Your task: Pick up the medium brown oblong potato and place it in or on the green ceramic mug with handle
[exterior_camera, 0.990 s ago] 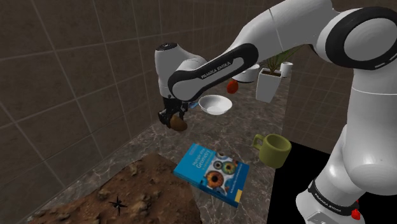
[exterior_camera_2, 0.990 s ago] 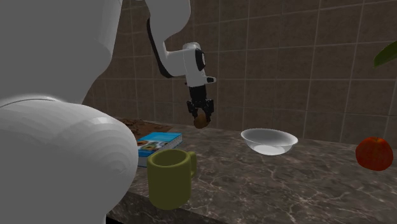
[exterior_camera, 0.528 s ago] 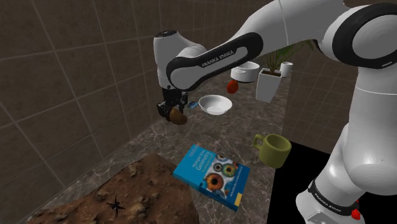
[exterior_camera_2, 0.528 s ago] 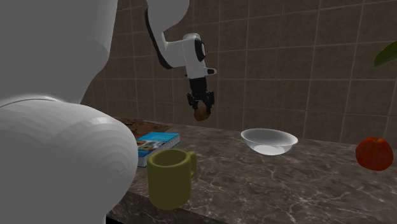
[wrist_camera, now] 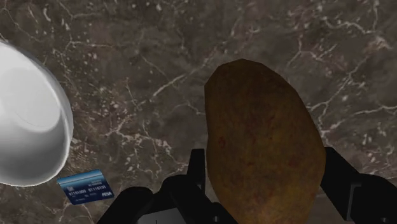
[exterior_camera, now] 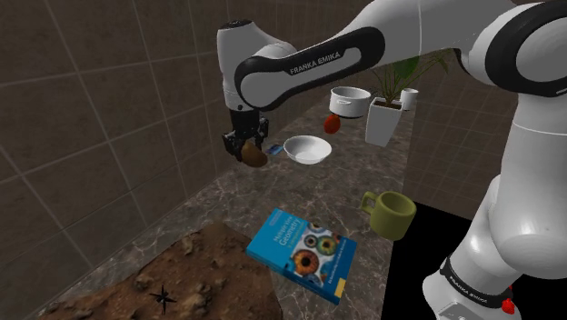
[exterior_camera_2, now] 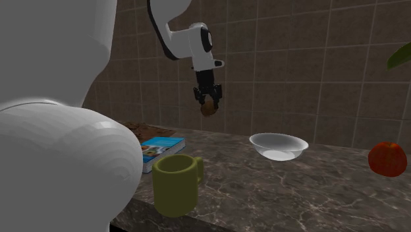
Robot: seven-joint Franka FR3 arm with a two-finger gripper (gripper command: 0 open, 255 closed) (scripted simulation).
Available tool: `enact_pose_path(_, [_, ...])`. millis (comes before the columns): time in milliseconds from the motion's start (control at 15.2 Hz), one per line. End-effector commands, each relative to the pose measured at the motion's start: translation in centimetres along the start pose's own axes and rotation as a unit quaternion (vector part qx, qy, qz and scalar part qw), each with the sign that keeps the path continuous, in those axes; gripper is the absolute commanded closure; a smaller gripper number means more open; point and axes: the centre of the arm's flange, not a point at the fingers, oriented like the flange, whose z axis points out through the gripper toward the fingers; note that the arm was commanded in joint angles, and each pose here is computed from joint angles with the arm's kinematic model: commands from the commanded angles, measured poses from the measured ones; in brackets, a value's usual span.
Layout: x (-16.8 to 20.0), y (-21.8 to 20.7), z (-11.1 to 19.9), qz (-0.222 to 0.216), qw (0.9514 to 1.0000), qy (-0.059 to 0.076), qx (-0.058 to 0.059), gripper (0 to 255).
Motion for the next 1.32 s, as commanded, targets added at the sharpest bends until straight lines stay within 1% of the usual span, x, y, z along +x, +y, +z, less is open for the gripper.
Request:
enact_pose_path(0, [0.1, 0.1, -1.1, 0.0, 1.0, 0.0, 0.0, 255])
enact_pose_path(528, [0.5, 0.5, -5.0, 0.0, 1.0, 0.0, 0.0, 255])
enact_pose_path(1254, [-12.0, 7.9, -5.6, 0.0, 1.0, 0.0, 0.0, 255])
